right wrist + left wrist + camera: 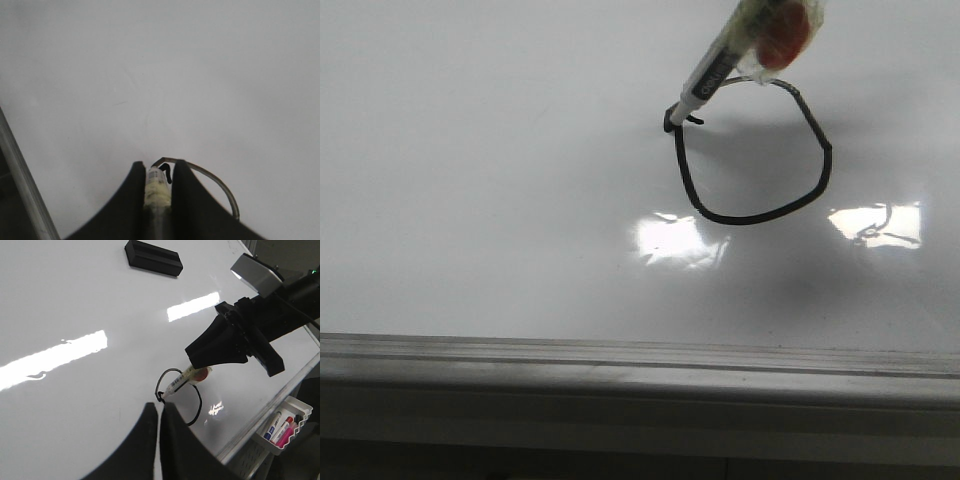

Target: Write number 0 on whiteboard

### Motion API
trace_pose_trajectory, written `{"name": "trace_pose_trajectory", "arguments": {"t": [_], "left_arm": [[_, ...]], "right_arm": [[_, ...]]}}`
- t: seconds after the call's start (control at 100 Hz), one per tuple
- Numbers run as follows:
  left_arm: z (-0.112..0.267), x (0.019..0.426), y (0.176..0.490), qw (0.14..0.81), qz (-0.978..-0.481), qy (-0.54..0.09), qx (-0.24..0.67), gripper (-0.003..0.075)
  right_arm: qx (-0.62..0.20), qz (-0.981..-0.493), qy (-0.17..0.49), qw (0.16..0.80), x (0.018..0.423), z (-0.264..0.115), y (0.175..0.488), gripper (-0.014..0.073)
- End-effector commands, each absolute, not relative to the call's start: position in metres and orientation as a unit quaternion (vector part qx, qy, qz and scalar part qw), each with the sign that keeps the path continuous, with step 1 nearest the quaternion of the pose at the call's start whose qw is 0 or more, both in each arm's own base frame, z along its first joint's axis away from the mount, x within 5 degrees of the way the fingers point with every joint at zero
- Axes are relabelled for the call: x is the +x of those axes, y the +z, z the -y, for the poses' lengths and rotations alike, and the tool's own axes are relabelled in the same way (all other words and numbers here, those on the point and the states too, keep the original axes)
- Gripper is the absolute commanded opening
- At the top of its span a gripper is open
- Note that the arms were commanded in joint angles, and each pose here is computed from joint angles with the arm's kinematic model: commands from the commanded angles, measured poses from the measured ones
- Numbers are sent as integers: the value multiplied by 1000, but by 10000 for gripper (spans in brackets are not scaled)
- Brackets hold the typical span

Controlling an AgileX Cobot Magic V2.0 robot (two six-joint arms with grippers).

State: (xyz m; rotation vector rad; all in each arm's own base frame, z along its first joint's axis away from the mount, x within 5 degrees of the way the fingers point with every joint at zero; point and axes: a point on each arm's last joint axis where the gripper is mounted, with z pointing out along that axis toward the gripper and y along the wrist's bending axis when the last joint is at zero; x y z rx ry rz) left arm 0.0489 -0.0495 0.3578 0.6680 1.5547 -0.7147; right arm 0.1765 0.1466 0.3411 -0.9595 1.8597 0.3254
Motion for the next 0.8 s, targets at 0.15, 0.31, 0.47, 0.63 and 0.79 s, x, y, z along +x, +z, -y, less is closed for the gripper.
{"name": "trace_pose_trajectory", "arguments": {"t": [0.15, 0.31, 0.47, 0.63, 0.79], "left_arm": [[51, 47, 370, 624, -646, -333, 287, -20], [51, 47, 370, 624, -646, -333, 287, -20], [51, 47, 370, 624, -646, -333, 287, -20], [52, 46, 371, 627, -642, -333, 291, -18], [55, 47, 376, 625, -643, -312, 315, 131]], "right_arm": [[-400, -728, 115, 545, 173, -140, 371, -48], [-386, -686, 118, 605, 167, -135, 413, -76], [-391, -662, 135, 625, 156, -136, 445, -76], [-420, -660, 152, 604, 145, -143, 445, -76], [-493, -676, 161, 523, 134, -161, 425, -76]]}}
